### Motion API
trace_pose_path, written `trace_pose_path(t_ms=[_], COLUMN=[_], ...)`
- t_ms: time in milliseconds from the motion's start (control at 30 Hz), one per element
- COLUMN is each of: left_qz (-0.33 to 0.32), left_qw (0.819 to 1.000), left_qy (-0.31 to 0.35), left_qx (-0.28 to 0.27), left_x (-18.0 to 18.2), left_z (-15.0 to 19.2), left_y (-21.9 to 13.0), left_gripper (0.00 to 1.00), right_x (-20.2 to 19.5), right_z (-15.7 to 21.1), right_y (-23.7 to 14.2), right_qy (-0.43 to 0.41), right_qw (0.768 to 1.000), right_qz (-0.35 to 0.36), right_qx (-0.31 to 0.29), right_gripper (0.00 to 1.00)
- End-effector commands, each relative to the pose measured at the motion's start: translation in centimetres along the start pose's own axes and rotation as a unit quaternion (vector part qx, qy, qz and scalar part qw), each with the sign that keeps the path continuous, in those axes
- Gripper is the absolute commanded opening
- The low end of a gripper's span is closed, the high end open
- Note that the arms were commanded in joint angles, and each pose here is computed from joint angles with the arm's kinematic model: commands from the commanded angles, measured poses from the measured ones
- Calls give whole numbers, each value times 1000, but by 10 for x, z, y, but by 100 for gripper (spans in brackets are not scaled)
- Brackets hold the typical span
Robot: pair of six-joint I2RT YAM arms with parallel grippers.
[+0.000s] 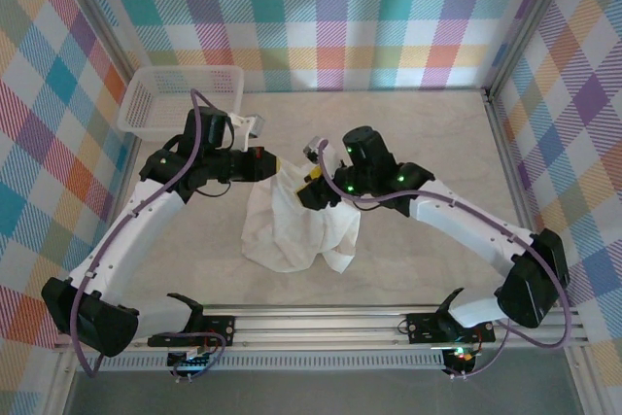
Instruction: Fold the inside-out t-shirt
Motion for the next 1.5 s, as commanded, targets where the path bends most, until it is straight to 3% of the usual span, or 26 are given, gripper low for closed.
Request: trace_pose_path(t_ms=[0, 100, 233, 267, 433, 567, 800, 967, 1133, 1333, 1467], left_qz=[11, 3, -32, -42, -123, -90, -75, -80, -82, -113, -100], left_qw=[1000, 1000, 999, 999, 992, 995, 997, 994, 991, 979, 976], left_qy=[1, 6, 4, 4, 12, -33, -32, -77, -101, -163, -180], left_qx=[-11, -14, -11, -9, 20, 13, -18, -7, 6, 46, 72], left_x=[-3, -2, 9, 15, 65, 85, 72, 53, 23, 23, 27], left_z=[-5, -7, -6, -5, 4, -1, -6, 21, 32, 39, 53], left_y=[-3, -6, -6, -5, 21, 43, 29, 8, 10, 64, 104], left_gripper=[0, 0, 0, 0, 0, 5, 28, 43, 37, 30, 38], right_x=[-7, -13, -13, -13, 4, 9, -3, -13, -10, -15, -22], right_z=[-19, -19, -15, -15, -25, -38, -40, -38, -34, -8, 18], right_y=[17, 28, 25, 20, -11, -32, -27, -15, -11, -7, -5], right_qy=[-64, -45, -21, -14, 49, 132, 172, 190, 173, 165, 179], right_qw=[998, 999, 1000, 1000, 998, 985, 981, 979, 979, 981, 979], right_qz=[-2, 1, 8, 10, -42, -100, -90, -79, -108, -100, -86], right_qx=[-15, 6, 13, 14, -16, -40, -27, -13, 4, 36, 55], right_gripper=[54, 38, 4, 0, 0, 0, 0, 0, 0, 0, 0])
Point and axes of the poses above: each hand's point on the last joint's axis, 136 mm out from that joint toward the fingers, its own y axis out along the fingers, its own x axis along the line the jaws close on, z = x × y, the point moved 5 cm from there along -y, back along the fingers, and after that the axes turned 12 degrees about y, right-handed, at the moved point
